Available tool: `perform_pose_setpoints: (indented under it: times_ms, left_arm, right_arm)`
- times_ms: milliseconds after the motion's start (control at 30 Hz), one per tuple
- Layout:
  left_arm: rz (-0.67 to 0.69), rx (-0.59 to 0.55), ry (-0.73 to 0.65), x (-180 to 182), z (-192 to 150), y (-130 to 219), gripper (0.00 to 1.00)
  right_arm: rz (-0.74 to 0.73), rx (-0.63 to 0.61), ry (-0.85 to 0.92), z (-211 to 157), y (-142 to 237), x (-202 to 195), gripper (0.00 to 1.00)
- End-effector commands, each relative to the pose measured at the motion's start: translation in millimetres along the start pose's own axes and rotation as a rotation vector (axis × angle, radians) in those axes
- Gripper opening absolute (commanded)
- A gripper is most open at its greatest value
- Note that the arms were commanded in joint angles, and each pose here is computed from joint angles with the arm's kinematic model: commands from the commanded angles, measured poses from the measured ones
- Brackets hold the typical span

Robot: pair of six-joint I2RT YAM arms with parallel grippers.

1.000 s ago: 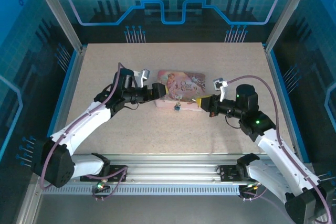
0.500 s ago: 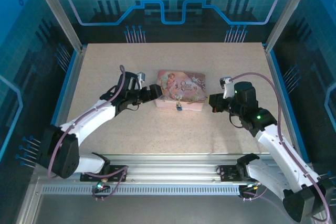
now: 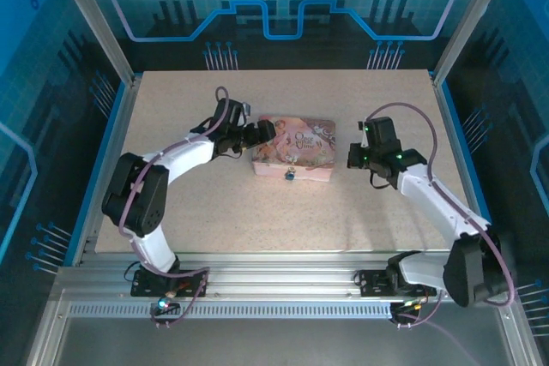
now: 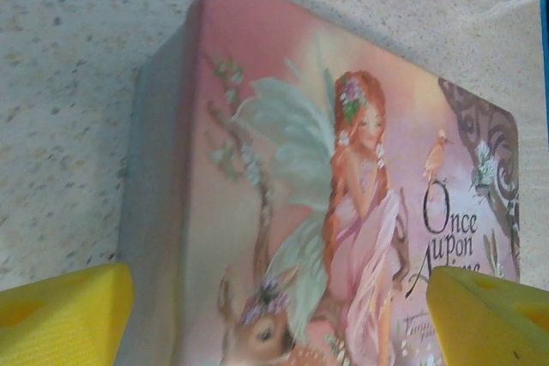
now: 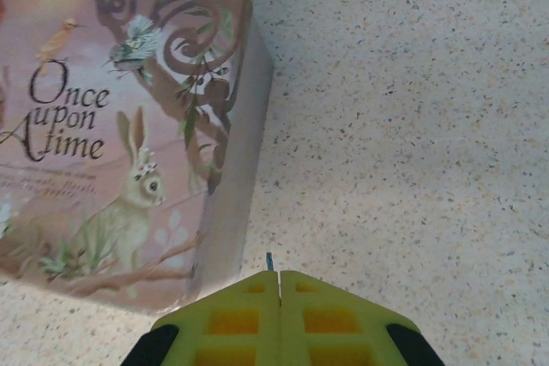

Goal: Unlock the padlock with the key

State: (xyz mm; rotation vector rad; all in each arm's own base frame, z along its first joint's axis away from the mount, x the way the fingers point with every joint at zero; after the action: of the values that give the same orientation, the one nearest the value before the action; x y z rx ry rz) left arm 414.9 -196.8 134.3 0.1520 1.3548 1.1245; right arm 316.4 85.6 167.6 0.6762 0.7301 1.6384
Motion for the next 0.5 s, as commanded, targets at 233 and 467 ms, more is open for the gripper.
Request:
perform_pose_setpoints:
  times_ms: [233,467]
  left_arm:
    - [-0.085,0.059,-0.085,-20,6,-12,0.89]
    - [-0.121,-0.003,-0.075,-17,-7,27,0.9]
  right_arm:
    - [-0.078,-0.02,0.054,47,-24,-10,0.0]
    - [-0.04,-0.034,0.099,101,-47,2,0.0]
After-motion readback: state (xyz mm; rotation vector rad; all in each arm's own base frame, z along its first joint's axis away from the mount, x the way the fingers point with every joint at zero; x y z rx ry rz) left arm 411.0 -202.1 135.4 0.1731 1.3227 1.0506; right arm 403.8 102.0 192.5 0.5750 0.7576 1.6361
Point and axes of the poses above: each hand's point on the last joint's axis, 136 mm out from that joint toward the fingers, its own y axis back along the fingers, its own x axis along the line the jaws close on, z = x × y, the point moved 3 cm from there along y, back along the fingers, and after that the axes turned 12 degrees about y, right-handed, at the moved point
